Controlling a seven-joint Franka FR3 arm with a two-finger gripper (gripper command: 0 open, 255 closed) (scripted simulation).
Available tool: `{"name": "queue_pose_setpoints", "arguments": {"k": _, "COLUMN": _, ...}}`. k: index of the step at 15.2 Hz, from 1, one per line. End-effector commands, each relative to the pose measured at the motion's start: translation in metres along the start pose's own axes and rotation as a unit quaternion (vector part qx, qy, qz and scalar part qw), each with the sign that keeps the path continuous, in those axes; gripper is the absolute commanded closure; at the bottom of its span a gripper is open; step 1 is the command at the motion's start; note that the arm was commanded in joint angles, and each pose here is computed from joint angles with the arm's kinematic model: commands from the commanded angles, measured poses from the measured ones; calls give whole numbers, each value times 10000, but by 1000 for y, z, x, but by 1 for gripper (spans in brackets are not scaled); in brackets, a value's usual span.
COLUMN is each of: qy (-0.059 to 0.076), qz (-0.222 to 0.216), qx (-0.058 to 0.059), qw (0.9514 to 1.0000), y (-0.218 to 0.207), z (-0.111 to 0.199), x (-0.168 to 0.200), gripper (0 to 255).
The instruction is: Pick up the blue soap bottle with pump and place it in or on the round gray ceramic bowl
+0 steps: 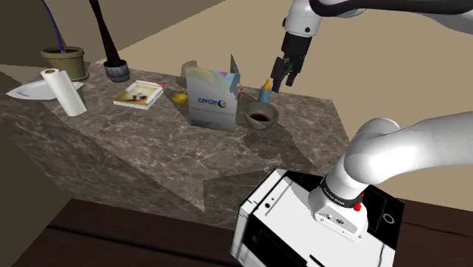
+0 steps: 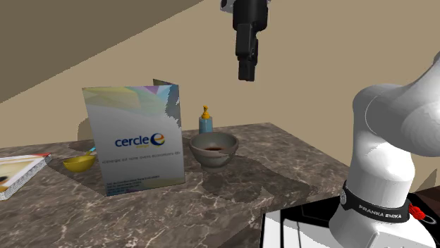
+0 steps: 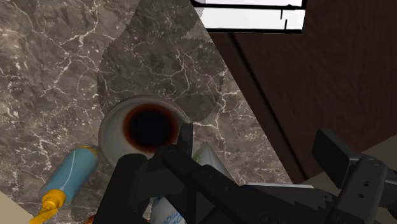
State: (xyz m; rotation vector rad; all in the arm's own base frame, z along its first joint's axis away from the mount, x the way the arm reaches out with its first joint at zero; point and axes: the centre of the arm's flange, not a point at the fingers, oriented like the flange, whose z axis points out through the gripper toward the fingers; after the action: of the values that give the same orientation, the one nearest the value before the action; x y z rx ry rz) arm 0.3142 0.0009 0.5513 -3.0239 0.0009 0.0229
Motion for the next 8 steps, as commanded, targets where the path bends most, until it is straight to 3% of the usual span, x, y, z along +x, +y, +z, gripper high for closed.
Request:
{"name": "queue_pose_setpoints", "arguments": {"k": 1, "qy": 0, "qz": 0, "qx": 0, "qw": 10000, "y": 0, "z": 0, "x": 0, "gripper": 0}}
{"name": "queue_pose_setpoints", "arguments": {"k": 8, "qy": -259, "qz": -140, "qx": -225, "qw": 9993, "y": 60, "z": 31, "x": 64, "gripper": 0}}
